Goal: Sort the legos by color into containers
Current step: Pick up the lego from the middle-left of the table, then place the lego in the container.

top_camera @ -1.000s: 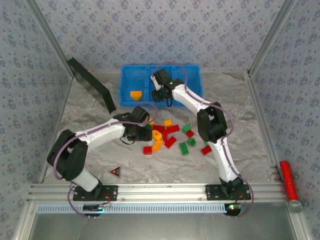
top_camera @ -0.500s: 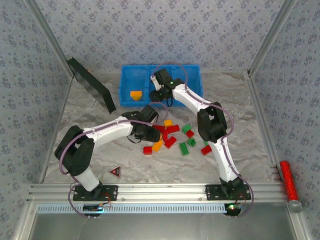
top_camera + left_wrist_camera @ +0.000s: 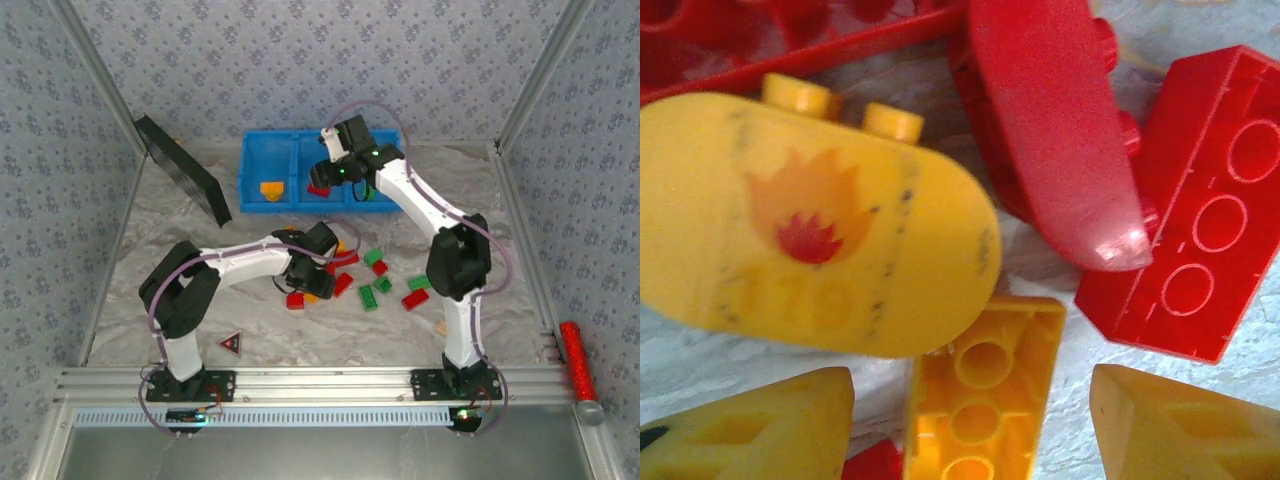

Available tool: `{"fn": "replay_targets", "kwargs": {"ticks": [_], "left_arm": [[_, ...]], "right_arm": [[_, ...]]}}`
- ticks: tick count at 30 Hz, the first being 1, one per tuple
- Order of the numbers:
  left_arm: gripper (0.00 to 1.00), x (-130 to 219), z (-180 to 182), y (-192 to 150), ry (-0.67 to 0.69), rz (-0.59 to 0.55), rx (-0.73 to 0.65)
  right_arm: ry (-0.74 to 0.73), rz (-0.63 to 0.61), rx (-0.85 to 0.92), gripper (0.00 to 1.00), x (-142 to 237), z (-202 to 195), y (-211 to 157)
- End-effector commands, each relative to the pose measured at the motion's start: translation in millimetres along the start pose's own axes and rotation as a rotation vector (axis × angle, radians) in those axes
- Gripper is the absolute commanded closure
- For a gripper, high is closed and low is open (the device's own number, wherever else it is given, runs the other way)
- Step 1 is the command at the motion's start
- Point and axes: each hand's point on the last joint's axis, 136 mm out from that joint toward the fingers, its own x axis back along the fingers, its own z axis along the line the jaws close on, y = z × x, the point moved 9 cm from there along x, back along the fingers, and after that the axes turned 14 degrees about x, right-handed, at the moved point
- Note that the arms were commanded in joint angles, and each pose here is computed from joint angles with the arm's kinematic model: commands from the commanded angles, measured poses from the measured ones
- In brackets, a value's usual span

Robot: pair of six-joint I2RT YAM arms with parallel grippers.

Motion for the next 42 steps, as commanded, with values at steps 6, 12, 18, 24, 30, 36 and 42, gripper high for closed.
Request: {"fn": "replay_targets", "kwargs": {"ticks": [6,12,18,24,30,36,42], "left_arm": [[0.49,-12,-5,-5,0.017,0.07,-0.022],[0.64,-14,-2,-10,0.022,0.085,-0.012],[0.78,9,-7,-3,0.009,0.06,-0.029],[0.8,74,-27,42,-0.099,-0.049,-0.05],[0.8,126,-35,99,-0.16,-0.198,-0.057],[0.8,146,-21,151,-0.139,-0.319,-0.017],[0.8,158,41,187,-0.026,-0.409,0.123]], "right_arm": [[-0.048,0.049,-0.118,0.36,61,-4,-43],[-0.088,0.163,-0.258,0.36,100,8,-106],[-0.065,0.259,-0.423,0.35,130,35,-179],[-0.021,0.237,-0.502,0.34,134,69,-226],[0.0,0.241,-0.455,0.33,124,96,-248],[-0.004,0.286,-0.424,0.31,105,113,-256],[-0.069,0.347,-0.411,0.29,92,112,-262]]}}
